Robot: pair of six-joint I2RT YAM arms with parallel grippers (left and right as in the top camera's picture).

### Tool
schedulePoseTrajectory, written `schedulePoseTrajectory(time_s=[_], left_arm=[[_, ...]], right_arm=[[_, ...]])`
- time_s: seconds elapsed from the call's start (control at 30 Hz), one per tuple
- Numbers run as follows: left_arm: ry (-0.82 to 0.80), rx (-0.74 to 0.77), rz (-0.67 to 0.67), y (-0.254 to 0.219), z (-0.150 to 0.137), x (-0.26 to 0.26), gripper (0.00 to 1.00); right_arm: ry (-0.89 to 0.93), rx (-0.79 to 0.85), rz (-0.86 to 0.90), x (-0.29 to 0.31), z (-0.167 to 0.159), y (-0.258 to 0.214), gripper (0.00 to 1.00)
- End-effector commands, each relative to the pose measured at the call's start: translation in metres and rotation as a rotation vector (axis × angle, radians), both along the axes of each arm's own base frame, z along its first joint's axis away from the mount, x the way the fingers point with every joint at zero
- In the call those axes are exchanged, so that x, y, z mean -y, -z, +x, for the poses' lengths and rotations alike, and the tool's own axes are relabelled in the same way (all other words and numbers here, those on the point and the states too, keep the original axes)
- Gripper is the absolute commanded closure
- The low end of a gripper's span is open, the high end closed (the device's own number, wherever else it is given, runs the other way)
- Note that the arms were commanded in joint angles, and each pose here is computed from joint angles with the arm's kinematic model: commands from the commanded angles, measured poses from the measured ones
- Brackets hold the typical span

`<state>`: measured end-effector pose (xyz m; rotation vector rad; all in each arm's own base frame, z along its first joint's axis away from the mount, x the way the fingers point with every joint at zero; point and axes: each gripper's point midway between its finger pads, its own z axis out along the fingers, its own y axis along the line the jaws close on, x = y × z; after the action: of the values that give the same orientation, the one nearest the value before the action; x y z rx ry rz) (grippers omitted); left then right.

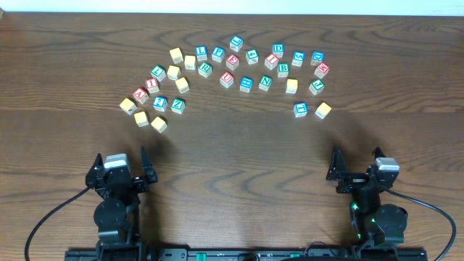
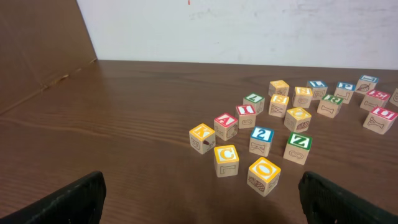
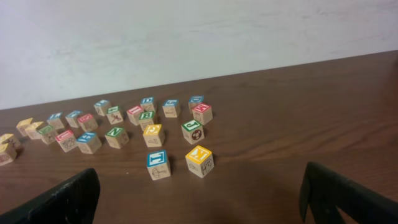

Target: Spell out AI2

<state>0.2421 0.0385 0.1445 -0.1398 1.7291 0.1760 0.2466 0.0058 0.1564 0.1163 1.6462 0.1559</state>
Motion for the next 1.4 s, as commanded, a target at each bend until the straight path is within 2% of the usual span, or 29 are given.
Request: schedulePoseTrajectory(time_s=[0.0, 0.83, 1.17, 1.37], left_arm=[[0.000, -0.049, 0.009, 0.020, -0.001, -0.001, 0.02], [0.001, -0.036, 0.006, 0.017, 0.000, 0.000, 0.02], [0.037, 0.012, 0.004, -0.005, 0.001, 0.006, 0.02], [0.094, 0.026, -0.003, -0.022, 0.003, 0.016, 0.03]], right_arm=[[-0.006, 0.006, -0.007, -0.001, 0.000, -0.001, 0.01], [0.015, 0.007, -0.009, 0.002, 0.000, -0.001, 0.01], [-0.053, 0.021, -0.038, -0.009, -0.001, -0.005, 0.01], [-0.053, 0.061, -0.076, -0.009, -0.003, -0.024, 0.01]])
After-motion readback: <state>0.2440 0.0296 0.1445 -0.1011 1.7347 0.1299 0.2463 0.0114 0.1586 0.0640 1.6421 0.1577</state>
